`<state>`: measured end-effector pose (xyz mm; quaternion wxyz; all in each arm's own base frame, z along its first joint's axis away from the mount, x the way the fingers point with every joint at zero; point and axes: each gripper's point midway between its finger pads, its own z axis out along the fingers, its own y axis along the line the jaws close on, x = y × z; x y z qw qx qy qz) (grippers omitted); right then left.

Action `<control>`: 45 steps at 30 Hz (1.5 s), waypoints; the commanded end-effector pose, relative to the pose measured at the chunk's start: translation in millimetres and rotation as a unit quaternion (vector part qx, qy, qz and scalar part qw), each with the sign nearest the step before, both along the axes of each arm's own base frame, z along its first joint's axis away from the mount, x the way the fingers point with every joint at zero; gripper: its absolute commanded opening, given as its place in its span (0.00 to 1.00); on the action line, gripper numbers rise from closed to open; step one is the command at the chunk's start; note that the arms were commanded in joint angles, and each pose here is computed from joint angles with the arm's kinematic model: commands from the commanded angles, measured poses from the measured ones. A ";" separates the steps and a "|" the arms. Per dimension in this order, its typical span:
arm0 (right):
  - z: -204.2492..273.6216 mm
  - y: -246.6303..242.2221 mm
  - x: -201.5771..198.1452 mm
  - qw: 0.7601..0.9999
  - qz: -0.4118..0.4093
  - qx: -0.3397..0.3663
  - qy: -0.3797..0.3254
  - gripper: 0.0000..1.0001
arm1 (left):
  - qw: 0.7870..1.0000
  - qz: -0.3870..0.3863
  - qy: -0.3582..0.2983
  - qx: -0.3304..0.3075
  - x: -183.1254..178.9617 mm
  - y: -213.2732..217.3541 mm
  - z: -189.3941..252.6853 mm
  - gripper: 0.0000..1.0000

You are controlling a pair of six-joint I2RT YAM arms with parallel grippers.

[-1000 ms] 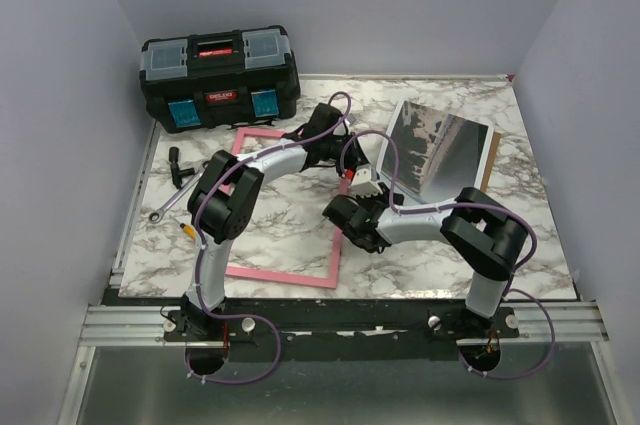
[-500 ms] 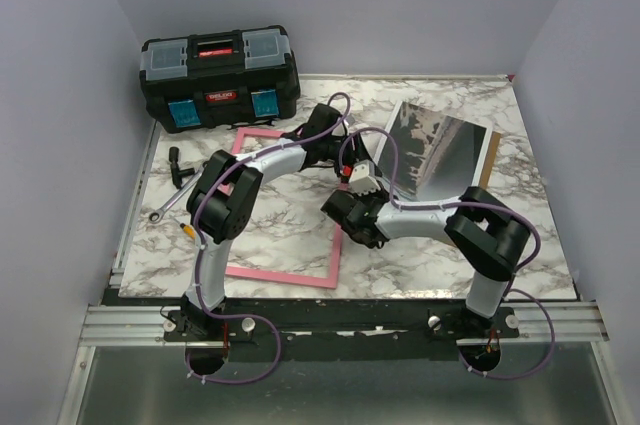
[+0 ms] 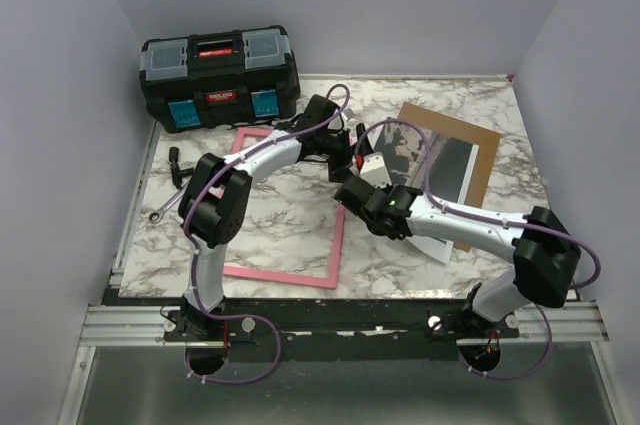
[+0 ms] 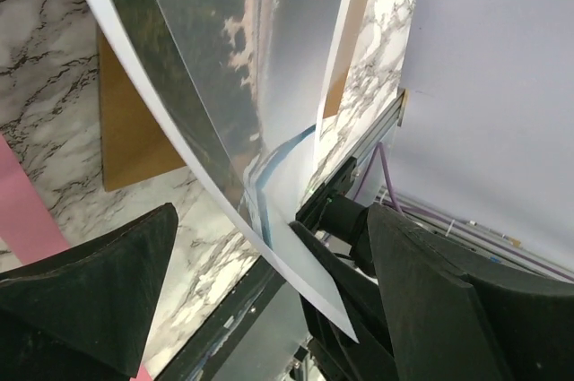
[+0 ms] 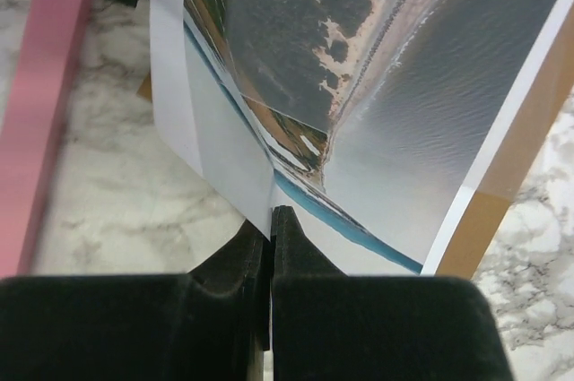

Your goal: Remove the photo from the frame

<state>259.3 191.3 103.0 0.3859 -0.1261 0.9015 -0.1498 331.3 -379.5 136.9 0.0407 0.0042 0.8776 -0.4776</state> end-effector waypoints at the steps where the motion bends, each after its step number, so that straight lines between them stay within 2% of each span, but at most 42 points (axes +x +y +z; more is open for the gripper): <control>1: 3.4 5.0 -26.6 0.997 0.036 0.044 0.053 0.01 | 1.000 -0.023 -0.018 -0.007 -2.8 -0.5 18.4 0.89; 7: 2.6 -3.4 -25.9 0.998 0.029 0.031 0.043 0.01 | 0.999 -0.026 -0.020 -0.016 -0.4 -7.4 18.8 0.87; 13: -1.7 -9.3 -26.4 0.999 0.023 0.023 0.038 0.01 | 0.999 -0.025 -0.038 -0.019 5.6 -8.7 24.1 0.89; 19: 2.0 7.6 -34.4 0.994 0.062 0.075 0.056 0.01 | 0.998 -0.031 -0.022 -0.046 10.7 -20.0 29.0 0.90; 25: 3.1 31.8 -47.3 0.980 0.128 0.116 0.095 0.01 | 0.999 -0.032 -0.013 -0.037 20.6 -25.2 16.8 0.89; 34: 30.0 48.0 -51.5 0.968 0.163 0.175 0.079 0.01 | 0.999 -0.038 -0.033 -0.006 31.0 -19.0 21.4 0.89; 40: 50.1 47.2 -47.7 0.969 0.166 0.173 0.066 0.01 | 0.998 -0.042 -0.041 -0.008 35.7 -19.8 28.0 0.89; 45: 81.0 64.0 -54.1 0.953 0.198 0.222 0.065 0.01 | 0.999 -0.030 -0.042 -0.011 35.4 -20.6 34.0 0.89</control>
